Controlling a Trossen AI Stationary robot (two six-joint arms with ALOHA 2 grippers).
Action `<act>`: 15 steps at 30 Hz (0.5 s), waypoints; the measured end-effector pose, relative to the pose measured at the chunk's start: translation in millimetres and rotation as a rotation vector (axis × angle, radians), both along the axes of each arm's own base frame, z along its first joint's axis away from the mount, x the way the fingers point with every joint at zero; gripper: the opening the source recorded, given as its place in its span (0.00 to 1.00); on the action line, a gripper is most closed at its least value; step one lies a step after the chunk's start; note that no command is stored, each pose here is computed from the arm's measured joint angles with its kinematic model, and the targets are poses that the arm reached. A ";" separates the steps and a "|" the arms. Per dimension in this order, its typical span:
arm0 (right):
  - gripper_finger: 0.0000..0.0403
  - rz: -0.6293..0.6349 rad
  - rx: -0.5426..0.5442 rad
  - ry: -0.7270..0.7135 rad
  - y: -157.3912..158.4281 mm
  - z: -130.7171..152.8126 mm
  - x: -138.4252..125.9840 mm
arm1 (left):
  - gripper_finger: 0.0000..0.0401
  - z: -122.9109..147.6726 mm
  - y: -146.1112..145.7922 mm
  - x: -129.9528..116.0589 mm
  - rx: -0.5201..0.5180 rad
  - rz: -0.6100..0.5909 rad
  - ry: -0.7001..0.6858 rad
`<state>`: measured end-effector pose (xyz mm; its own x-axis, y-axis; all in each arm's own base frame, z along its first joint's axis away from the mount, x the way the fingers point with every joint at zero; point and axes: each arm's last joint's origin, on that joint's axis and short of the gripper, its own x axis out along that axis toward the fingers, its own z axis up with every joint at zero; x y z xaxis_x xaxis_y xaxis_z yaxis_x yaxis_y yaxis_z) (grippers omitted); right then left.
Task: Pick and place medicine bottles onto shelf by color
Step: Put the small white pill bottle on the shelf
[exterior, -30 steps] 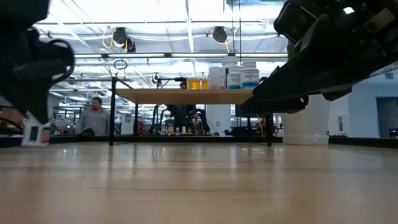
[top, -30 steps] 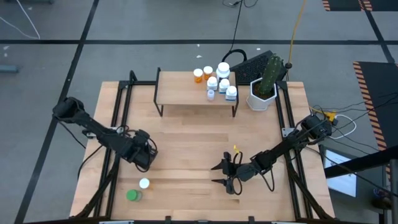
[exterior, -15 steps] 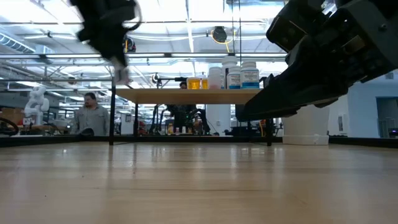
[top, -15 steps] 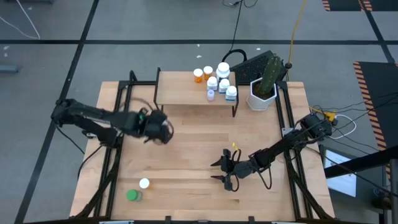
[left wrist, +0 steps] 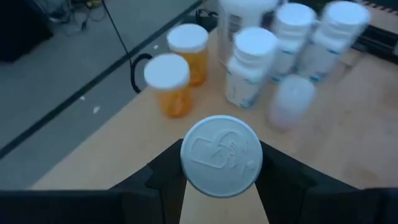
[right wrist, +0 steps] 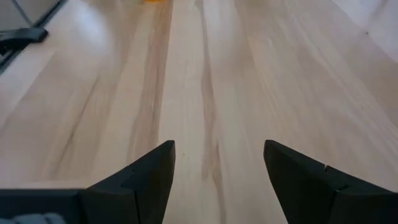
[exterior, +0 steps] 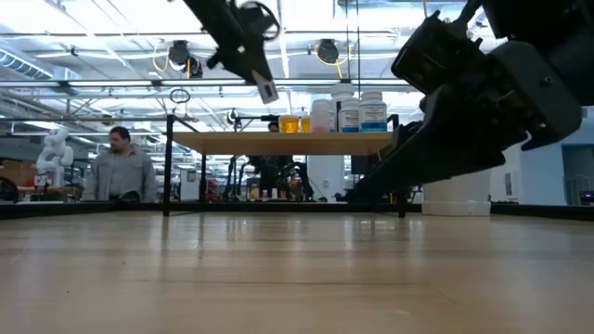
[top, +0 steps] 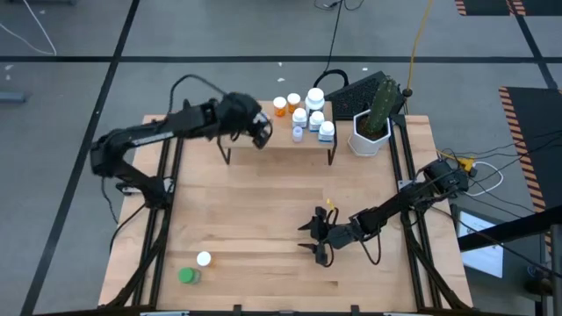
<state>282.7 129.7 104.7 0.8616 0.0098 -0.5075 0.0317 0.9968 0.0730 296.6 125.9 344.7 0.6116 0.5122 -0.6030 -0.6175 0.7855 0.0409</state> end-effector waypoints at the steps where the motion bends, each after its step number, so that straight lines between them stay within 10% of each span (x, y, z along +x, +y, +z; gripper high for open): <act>1: 0.60 0.001 -0.002 0.005 0.1 -0.4 -0.3 | 0.42 -1.4 7.7 5.3 -0.008 0.002 0.001; 15: 0.60 -0.006 -0.006 0.065 1.0 -5.6 -4.8 | 0.42 -29.1 61.5 44.1 -0.114 0.000 0.114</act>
<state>277.9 130.7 99.1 0.8269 0.0016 -0.5624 0.0419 0.9970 0.0645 340.7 187.4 315.6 0.5356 0.4362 -0.7231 -0.6140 0.7891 0.0212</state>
